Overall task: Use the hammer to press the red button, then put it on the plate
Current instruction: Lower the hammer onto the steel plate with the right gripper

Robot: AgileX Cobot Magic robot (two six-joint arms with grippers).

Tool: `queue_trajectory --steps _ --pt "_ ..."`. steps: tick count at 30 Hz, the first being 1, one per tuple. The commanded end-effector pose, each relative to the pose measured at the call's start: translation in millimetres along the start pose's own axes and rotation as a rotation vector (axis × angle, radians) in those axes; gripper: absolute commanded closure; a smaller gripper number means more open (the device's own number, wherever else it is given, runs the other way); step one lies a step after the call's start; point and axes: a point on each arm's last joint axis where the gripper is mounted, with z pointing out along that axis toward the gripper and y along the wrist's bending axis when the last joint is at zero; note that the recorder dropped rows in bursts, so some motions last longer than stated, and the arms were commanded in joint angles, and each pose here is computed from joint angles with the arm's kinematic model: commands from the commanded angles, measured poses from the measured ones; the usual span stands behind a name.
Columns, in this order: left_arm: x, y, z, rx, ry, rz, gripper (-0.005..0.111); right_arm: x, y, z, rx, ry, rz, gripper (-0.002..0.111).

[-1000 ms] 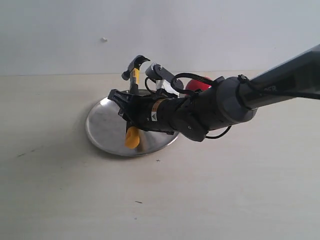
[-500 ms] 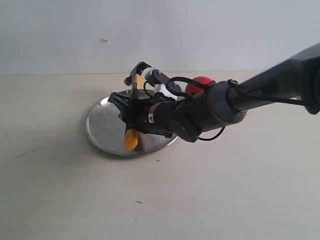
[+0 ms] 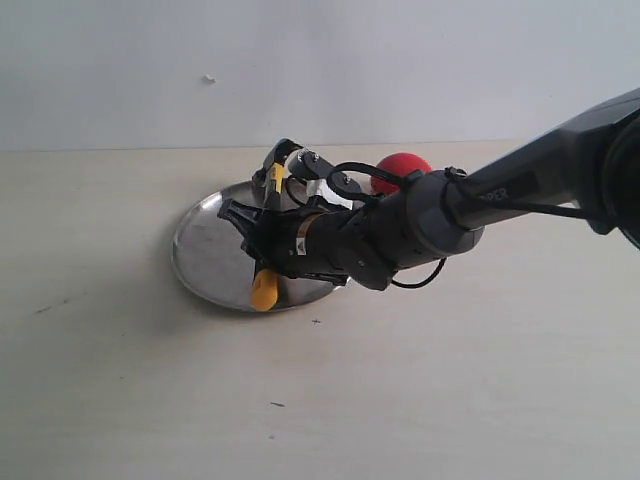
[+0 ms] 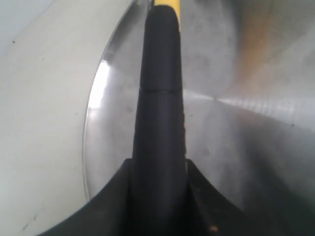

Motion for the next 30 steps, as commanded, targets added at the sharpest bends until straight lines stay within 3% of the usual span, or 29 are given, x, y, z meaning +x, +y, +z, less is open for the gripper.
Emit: queue_trajectory --steps 1,9,18,30 --pt "0 -0.7 0 0.009 0.005 0.003 0.107 -5 10 0 -0.076 -0.030 -0.044 0.108" --pt "0 -0.7 0 0.009 0.005 0.003 0.107 -7 23 -1 -0.178 -0.026 -0.048 0.108" --pt "0 -0.7 0 0.009 0.005 0.003 0.107 -5 15 0 -0.092 0.000 -0.052 0.108" --pt "0 -0.7 0 0.009 0.005 0.003 0.107 -4 15 0 -0.084 0.005 -0.036 0.083"
